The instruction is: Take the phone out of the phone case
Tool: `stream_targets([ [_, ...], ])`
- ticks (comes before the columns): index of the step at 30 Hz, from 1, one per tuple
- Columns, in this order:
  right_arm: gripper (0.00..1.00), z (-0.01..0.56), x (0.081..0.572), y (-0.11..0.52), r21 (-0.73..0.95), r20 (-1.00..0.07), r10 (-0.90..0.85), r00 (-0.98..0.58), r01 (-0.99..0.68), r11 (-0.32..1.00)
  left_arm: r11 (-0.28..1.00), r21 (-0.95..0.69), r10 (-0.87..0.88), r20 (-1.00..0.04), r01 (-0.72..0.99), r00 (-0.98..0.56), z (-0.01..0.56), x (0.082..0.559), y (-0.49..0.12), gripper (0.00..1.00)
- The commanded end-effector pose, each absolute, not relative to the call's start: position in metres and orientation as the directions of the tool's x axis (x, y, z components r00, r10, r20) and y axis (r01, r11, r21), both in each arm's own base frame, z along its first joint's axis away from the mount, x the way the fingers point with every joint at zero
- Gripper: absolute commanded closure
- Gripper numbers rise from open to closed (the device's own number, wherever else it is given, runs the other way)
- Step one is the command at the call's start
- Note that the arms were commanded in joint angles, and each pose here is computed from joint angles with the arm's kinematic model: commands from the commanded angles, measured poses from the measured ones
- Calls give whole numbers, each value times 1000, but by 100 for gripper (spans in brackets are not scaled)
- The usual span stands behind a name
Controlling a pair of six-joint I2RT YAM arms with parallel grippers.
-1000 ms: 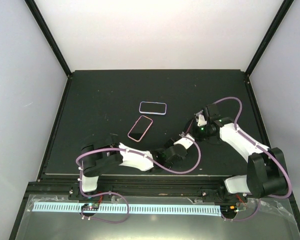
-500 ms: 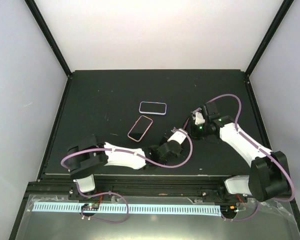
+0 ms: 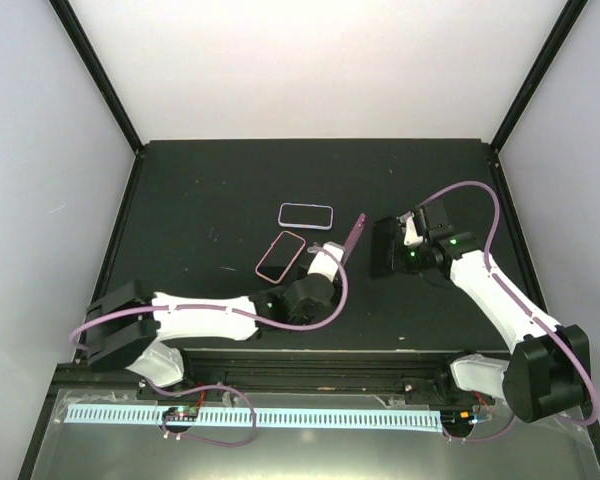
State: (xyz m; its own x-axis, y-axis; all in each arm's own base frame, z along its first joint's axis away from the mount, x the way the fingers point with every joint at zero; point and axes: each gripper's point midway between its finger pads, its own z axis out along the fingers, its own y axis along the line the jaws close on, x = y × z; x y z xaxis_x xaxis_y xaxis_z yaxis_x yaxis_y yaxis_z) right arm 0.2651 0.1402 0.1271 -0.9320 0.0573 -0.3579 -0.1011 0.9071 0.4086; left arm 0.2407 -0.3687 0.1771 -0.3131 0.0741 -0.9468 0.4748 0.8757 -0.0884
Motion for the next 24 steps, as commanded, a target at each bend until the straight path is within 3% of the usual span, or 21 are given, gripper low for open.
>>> stream_targets([
  [1, 99, 134, 291, 101, 208, -504, 50, -862, -64, 976, 882, -207, -86, -954, 423, -288, 217, 241, -346, 98],
  [8, 99, 163, 320, 78, 57, -599, -64, -798, -122, 991, 850, -255, -117, -944, 460, -308, 231, 222, -316, 98],
  [14, 99, 163, 363, 25, -132, -571, -249, -782, -212, 968, 836, -256, -108, -944, 486, -312, 230, 204, -282, 98],
  [24, 99, 132, 389, -24, 65, -429, -201, -880, -252, 966, 833, -227, -73, -949, 505, -306, 228, 190, -258, 98],
])
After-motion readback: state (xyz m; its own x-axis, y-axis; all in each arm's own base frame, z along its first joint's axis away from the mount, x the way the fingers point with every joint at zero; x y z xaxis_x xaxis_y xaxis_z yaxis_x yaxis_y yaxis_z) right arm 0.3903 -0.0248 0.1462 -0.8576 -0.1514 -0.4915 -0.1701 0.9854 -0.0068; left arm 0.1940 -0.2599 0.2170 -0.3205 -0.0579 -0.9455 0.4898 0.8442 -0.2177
